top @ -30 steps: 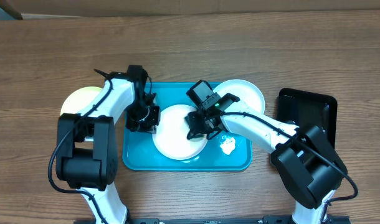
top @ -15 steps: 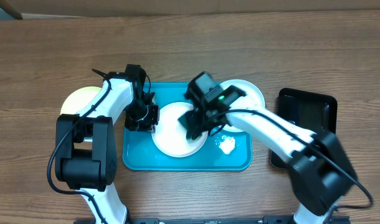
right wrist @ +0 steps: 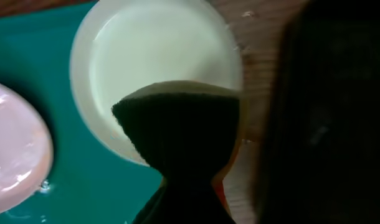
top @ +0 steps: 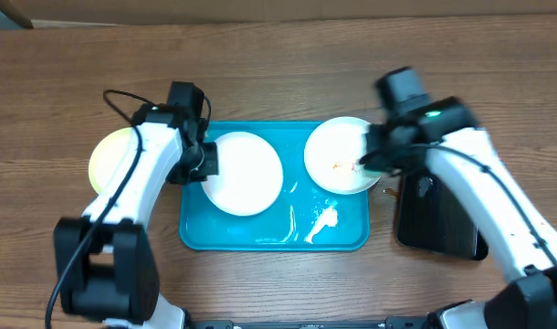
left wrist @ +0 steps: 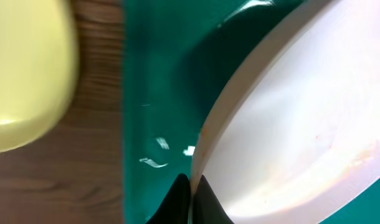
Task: Clean dirty plates on tray and stack at the side
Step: 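Return the sponge with the right gripper above the black tray, then lift the white plate with the left gripper and stack it on the yellow plate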
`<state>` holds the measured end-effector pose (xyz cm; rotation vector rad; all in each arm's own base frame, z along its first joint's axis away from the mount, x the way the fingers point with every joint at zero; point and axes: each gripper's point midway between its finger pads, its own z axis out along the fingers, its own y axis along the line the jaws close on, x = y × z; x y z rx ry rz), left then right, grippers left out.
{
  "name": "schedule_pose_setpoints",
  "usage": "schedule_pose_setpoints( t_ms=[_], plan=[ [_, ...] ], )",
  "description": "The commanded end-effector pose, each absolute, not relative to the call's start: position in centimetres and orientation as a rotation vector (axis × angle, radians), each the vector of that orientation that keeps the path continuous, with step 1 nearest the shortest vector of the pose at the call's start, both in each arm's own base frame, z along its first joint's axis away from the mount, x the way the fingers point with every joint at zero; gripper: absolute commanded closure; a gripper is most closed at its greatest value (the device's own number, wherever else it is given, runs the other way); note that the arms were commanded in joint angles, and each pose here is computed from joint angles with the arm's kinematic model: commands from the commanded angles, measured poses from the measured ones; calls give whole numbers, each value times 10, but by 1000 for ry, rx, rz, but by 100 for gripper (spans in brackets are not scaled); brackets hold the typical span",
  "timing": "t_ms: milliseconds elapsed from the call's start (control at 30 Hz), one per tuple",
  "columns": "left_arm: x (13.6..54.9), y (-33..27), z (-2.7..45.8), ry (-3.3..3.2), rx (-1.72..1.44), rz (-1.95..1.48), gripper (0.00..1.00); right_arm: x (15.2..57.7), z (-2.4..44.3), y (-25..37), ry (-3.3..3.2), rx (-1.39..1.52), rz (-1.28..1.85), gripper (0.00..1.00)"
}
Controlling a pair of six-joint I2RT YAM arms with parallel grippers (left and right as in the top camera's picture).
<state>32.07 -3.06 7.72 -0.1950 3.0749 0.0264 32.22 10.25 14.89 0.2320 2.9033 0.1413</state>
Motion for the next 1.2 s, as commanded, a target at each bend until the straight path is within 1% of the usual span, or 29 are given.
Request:
schedule_pose_setpoints(
  t_ms=[0, 167, 267, 567, 800, 967, 1167],
  plan=[
    [324, -1, 121, 2888, -360, 240, 96, 325, 163, 49, 2852, 455, 32, 96],
    [324, 10, 164, 2714, -366, 364, 96, 318, 156, -2, 2866, 631, -16, 96],
    [322, 11, 184, 2623, -338, 463, 96, 311, 148, -15, 2887, 681, -18, 96],
    [325, -13, 226, 2354, -162, 791, 96, 287, 104, -18, 2980, 691, -36, 96],
    [322, -41, 264, 2113, -26, 970, 96, 285, 95, -18, 2979, 691, -36, 96],
    [319, -58, 273, 2050, 27, 977, 96, 285, 95, -18, 2980, 691, -36, 96],
    [318, -61, 273, 2048, 35, 972, 96, 285, 95, -18, 2981, 690, -37, 96]
  ],
)
